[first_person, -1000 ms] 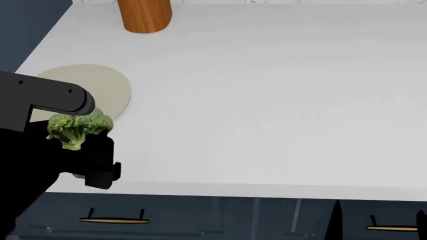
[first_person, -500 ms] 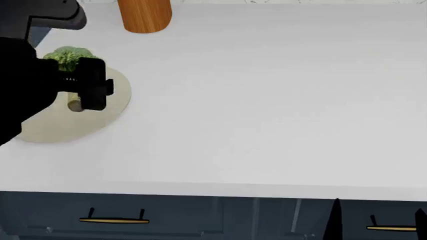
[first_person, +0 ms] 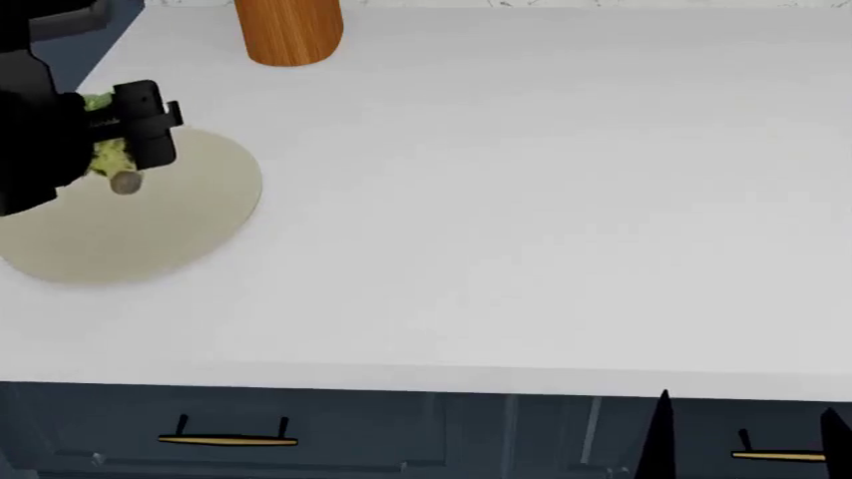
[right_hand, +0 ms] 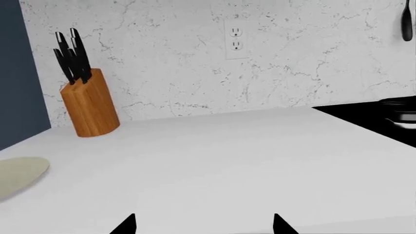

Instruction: Pick the broccoli from the top rack in the oven and place it on the plate on the counter.

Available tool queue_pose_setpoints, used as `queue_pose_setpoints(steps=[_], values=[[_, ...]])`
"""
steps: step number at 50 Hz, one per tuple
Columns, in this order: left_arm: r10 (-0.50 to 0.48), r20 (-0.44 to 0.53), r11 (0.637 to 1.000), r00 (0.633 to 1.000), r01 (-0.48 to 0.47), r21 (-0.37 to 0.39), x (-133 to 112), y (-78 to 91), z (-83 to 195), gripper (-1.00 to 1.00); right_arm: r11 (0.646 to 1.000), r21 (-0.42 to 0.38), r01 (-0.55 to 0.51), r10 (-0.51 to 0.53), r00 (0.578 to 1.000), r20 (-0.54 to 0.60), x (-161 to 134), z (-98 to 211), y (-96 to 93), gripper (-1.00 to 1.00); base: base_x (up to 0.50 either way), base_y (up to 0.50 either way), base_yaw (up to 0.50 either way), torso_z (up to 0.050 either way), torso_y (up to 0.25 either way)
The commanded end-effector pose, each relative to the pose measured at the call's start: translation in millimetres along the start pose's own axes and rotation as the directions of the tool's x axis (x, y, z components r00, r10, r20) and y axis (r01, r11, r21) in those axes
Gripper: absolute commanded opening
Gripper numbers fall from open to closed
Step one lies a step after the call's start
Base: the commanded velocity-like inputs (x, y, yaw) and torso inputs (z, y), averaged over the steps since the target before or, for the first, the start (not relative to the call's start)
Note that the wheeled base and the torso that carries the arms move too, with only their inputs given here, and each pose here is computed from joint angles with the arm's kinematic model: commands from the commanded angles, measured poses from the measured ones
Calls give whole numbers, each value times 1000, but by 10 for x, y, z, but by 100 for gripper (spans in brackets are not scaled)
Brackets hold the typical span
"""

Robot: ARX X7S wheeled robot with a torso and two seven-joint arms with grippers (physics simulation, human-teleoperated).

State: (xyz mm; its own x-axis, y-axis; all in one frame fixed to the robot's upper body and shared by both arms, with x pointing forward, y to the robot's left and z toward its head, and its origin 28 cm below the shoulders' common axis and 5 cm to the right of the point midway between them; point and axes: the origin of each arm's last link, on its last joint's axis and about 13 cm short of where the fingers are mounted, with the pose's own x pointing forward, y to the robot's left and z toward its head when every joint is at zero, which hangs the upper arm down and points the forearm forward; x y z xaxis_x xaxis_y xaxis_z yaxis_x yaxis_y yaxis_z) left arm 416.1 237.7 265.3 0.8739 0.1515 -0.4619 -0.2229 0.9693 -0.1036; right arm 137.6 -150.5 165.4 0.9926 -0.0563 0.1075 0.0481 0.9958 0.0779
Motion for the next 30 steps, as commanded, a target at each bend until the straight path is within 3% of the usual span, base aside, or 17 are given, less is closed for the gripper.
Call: queue_pose_setpoints(steps=[1,6,19,20,30], values=[[72,-26,997,997,-72,9,205,13,-300,-100,1000,-8,13,-13,1000,18,10,7,-20,100,0,0,0,0,0],[85,-24,995,996,-84,52,250,-1,-403,-100,1000,-3,12,-12,1000,15,7,-7,-10,100,0,0,0,0,0],[77,-6,994,997,-77,77,237,-25,-367,-100,1000,4,5,-5,1000,14,16,-29,-13,100,0,0,0,0,0],[77,3,995,997,-77,68,232,-28,-345,100,1000,4,5,-5,1000,13,15,-34,-14,100,0,0,0,0,0],[69,41,995,997,-71,70,203,-49,-255,100,1000,11,-2,2,1000,10,36,-67,-30,100,0,0,0,0,0]])
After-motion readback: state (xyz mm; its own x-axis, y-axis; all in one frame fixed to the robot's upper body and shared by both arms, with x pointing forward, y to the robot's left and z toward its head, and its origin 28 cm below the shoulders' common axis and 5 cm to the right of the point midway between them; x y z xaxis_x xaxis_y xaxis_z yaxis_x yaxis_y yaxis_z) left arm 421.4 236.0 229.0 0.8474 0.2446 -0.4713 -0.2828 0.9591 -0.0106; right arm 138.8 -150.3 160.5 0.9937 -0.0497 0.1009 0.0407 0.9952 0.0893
